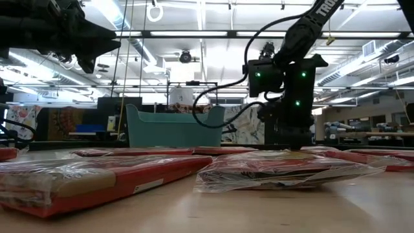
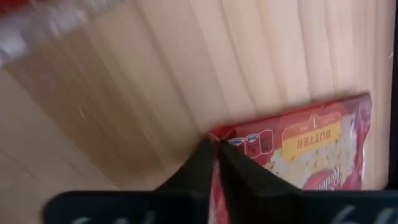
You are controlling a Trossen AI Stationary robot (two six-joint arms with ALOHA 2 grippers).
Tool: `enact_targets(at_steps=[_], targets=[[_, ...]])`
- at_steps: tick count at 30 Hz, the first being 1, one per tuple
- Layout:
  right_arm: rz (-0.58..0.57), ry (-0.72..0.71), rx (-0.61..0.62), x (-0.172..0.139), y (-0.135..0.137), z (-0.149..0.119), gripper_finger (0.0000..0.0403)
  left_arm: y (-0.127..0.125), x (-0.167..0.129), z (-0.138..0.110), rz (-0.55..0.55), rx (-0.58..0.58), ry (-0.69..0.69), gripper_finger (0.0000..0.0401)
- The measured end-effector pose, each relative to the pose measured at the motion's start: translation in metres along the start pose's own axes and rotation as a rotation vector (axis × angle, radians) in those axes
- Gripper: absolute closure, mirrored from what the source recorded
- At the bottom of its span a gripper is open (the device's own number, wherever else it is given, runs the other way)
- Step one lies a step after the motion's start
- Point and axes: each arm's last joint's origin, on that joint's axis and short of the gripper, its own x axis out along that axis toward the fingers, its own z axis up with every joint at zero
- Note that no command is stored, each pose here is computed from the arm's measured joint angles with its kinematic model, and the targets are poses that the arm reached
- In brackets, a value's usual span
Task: Sort popcorn bags into baskets
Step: Put the red popcorn bag into the green bin
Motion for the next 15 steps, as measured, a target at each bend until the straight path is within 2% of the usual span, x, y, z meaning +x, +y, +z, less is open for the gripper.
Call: enact_targets(at_steps=[6, 15], targets=[[-0.017, 0.056, -0.064, -0.01, 0.001, -0.002, 0.0396, 0.0, 0.0, 0.0, 0.001, 0.011, -0.001, 0.028], [-0.033, 0.011, -0.174, -0.052, 0.012, 0.011, 0.0399, 0.0, 0.0, 0.0, 0.002, 0.011, -0.001, 0.028]])
